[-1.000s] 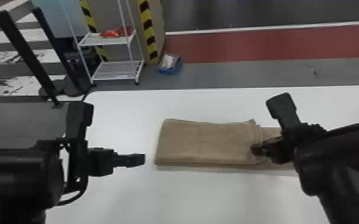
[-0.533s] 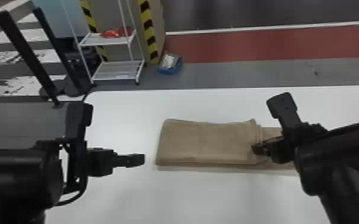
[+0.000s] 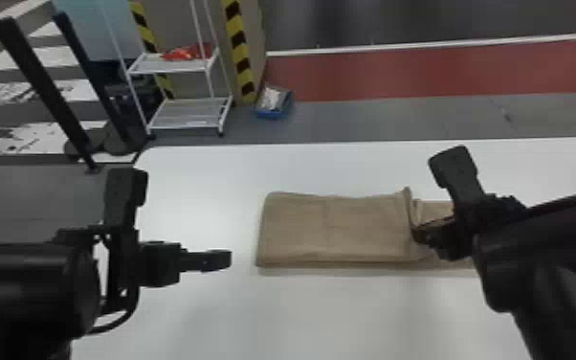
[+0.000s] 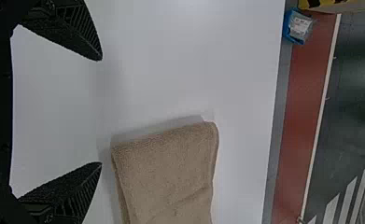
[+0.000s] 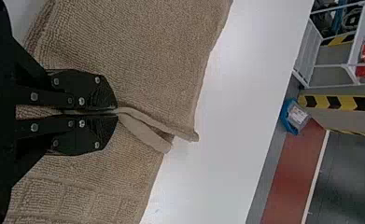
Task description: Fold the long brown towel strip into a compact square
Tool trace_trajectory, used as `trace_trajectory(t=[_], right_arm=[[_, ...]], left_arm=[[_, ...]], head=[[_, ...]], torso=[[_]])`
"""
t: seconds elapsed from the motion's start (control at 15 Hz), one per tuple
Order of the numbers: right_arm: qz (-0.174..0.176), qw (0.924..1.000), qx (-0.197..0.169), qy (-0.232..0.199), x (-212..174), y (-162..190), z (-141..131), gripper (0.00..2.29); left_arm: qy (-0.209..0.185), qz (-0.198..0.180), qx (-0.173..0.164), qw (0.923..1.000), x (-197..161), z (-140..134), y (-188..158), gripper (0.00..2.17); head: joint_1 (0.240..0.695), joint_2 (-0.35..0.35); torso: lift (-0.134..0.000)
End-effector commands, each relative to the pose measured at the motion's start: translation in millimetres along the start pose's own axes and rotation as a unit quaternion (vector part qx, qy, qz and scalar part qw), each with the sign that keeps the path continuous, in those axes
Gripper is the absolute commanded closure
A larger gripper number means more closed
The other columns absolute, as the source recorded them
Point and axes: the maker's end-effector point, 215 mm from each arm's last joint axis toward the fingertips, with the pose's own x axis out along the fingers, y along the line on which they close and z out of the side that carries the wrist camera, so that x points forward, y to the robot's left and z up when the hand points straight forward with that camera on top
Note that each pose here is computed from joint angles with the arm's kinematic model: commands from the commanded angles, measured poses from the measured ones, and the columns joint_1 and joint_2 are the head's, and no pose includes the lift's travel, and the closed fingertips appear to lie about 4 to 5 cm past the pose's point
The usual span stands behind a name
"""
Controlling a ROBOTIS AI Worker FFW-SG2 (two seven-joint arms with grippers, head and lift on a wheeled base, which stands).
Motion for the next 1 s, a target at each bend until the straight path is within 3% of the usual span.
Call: trace_trajectory(t=[0.0,0.33,0.53,0.67,0.93], right_arm=[[0.001,1.0,0.0,-0.004,-1.3,0.8,3.1,1.1],[0.007,0.9993,0.008,-0.036,-21.9,2.7,30.3,1.1],[0.021,0.9975,0.031,-0.059,-55.1,10.6,39.1,1.1],[0.027,0.9968,0.044,-0.06,-67.5,18.0,21.0,1.1],[0.003,0.9946,0.075,-0.072,-65.8,-25.7,13.7,1.1]], left_arm=[[0.0,0.0,0.0,1.0,-0.1,-0.3,0.3,0.08],[-0.003,0.002,0.0,1.0,-1.2,3.5,1.9,0.08],[-0.006,0.003,-0.001,1.0,-3.9,6.9,6.7,0.08],[-0.008,0.002,-0.002,1.0,-4.9,8.3,7.6,0.08],[-0.002,-0.002,0.0,1.0,-0.6,5.3,3.3,0.08]], head=[[0.695,0.163],[0.695,0.17],[0.695,0.173],[0.695,0.179],[0.695,0.172]], torso=[[-0.128],[-0.128],[-0.128],[-0.128],[-0.128]])
